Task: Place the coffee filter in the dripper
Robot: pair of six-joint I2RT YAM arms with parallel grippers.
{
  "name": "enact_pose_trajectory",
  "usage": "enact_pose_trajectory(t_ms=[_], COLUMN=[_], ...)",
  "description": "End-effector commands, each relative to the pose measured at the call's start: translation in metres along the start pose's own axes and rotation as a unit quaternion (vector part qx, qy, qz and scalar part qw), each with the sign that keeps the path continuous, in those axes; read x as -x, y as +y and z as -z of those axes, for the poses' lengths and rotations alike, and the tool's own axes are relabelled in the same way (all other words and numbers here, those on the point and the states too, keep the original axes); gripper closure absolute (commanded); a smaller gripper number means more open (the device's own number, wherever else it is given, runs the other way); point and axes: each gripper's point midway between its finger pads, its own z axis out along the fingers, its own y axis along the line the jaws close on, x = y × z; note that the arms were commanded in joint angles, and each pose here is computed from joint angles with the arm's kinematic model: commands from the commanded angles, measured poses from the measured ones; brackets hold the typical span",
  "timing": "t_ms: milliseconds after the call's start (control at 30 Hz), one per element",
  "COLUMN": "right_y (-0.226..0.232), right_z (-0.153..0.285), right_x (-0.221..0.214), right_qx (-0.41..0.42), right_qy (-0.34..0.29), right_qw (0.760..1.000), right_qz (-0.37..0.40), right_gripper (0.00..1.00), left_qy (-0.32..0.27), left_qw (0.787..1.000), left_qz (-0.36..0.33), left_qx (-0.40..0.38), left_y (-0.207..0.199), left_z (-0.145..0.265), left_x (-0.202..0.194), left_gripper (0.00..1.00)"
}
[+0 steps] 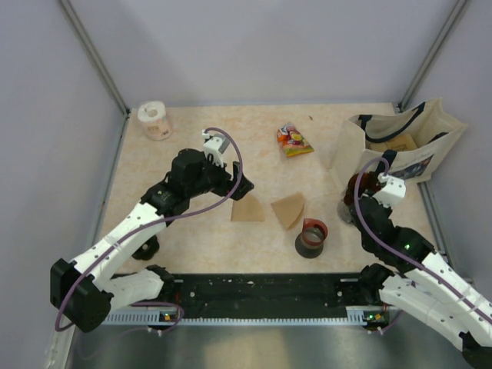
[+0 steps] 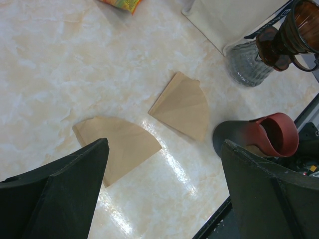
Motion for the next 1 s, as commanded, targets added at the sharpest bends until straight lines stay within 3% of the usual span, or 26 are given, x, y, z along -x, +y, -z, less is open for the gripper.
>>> enact_pose_trajectory(t_ms=[0, 33, 200, 433, 967], right_y=[0.002, 0.001, -0.001, -0.006, 0.001], right_z=[0.004, 0.004, 0.006, 0.008, 0.005], right_x=[0.010, 0.009, 0.011, 0.022, 0.024], right_qx=[0.005, 0.002, 0.000, -0.010, -0.011], right_qy=[-0.009, -0.008, -0.011, -0.031, -0.023], right_qw=[1.000, 1.000, 0.999, 0.999, 1.000], right_qz=[-0.016, -0.021, -0.030, -0.044, -0.016], right_gripper=[0.70, 0.66, 0.64, 0.81, 0.81], left_qy=[-0.014, -0.012, -0.010, -0.007, -0.001], left_qw=[1.000, 1.000, 1.000, 1.000, 1.000], left_qz=[-0.002, -0.001, 0.000, 0.001, 0.000], left_qx=[-0.008, -0.009, -0.012, -0.014, -0.011], left_y=[-0.003, -0.003, -0.004, -0.005, -0.003], left_z=[-0.002, -0.003, -0.004, -0.005, -0.007], left_x=[0.006, 0.006, 0.005, 0.005, 0.001], left_gripper=[0.01, 0.01, 0.01, 0.01, 0.01])
